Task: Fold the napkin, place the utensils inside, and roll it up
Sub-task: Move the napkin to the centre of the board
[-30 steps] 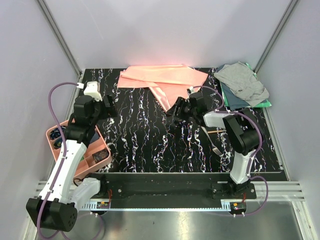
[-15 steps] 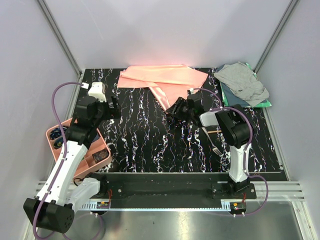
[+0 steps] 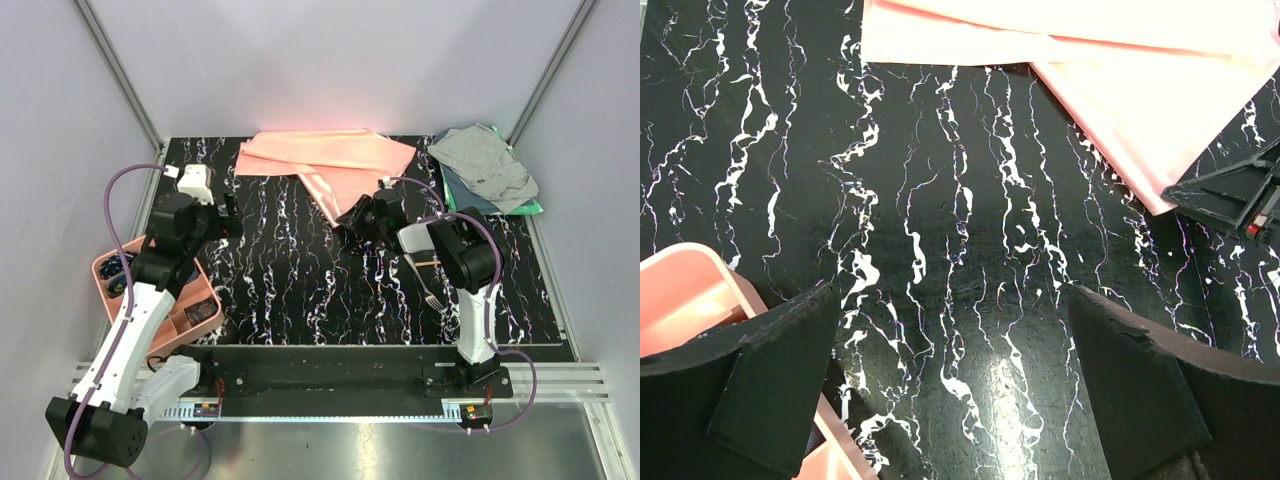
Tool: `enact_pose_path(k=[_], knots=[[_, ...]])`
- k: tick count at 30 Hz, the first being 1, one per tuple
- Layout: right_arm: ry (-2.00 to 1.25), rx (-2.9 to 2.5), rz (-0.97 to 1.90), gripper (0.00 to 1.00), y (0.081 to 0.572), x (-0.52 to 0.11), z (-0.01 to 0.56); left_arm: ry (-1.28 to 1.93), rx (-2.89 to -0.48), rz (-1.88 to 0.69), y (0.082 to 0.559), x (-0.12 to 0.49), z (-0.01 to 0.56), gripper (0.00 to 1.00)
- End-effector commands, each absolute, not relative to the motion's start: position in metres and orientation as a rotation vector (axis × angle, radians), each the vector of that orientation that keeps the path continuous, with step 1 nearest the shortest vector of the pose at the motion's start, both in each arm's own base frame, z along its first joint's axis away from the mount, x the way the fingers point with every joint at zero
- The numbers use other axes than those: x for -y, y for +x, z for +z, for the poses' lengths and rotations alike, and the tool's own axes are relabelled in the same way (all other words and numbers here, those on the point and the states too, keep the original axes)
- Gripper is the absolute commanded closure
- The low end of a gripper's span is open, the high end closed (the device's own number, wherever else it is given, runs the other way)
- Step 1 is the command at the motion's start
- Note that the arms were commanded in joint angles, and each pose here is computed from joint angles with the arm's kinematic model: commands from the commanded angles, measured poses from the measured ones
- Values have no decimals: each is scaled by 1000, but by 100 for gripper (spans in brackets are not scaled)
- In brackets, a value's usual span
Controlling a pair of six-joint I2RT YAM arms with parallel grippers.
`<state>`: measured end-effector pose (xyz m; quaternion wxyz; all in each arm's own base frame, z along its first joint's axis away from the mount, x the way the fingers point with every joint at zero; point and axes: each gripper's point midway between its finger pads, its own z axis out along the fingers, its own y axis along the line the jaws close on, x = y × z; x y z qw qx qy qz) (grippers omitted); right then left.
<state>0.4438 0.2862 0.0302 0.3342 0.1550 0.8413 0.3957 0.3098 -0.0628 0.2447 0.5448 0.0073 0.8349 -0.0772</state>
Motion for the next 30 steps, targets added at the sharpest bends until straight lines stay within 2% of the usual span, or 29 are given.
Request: enact_pose_path(k=[1,2,4,5,6,10,12,17,18,20,25,30], knots=[[452,-2177,951,73,451,-275,17,38,-1922,-183,309,63,259,1],[454,-2175,948,81,451,-274,17,44,-1923,-190,309,65,259,1],[451,-2168,929,88,450,-271,19,60,-1919,-205,308,68,261,4],[445,-2167,920,98,450,-268,19,64,-1916,-218,308,70,262,4],[438,-2150,922,100,451,-266,28,58,-1914,-225,308,70,263,4],[444,-2140,856,100,435,-236,35,-52,-1916,-321,310,78,262,8],[469,-2093,836,100,434,-213,54,-68,-1930,-395,312,89,256,15],[510,-2119,713,100,400,-156,53,-228,-1994,-445,326,109,212,18],[508,-2084,691,100,397,-147,68,-233,-2003,-450,330,114,205,19],[505,-2123,611,100,380,-131,61,-232,-2058,-429,343,126,184,20],[515,-2094,463,100,353,-100,83,-165,-2245,-322,369,146,130,32],[511,-2042,446,100,342,-91,105,-153,-2323,-233,372,144,95,44]])
